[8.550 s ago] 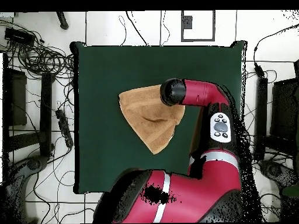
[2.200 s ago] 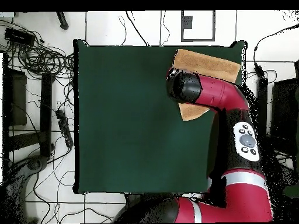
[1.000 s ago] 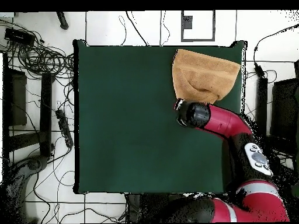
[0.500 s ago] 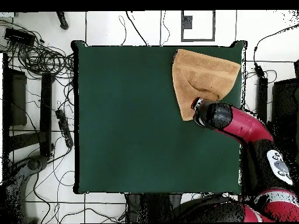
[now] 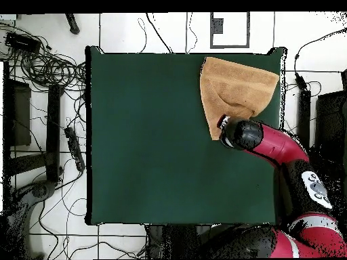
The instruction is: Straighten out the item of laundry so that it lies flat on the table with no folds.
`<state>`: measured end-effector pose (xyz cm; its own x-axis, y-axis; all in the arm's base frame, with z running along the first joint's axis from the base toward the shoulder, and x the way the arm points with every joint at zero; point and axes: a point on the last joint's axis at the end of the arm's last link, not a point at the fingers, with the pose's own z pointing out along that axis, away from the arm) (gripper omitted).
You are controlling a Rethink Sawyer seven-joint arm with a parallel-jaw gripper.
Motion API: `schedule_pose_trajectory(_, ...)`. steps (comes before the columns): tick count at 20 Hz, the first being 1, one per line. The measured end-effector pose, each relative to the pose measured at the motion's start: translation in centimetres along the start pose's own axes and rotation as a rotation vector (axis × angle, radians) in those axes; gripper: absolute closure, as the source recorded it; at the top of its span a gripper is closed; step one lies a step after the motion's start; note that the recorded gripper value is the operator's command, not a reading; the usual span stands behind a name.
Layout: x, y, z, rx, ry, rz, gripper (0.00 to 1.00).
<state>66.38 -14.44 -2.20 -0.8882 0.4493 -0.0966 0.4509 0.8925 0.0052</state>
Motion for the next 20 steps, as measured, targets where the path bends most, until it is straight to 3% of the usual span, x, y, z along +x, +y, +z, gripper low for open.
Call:
schedule_pose_trajectory(13, 2.9, 3.9, 0.4, 0.031, 0.026, -0.073, 0.0)
schedule_pose_trajectory(20, 2.6, 4.2, 2.2, 0.039, 0.041, -0.057, 0.0)
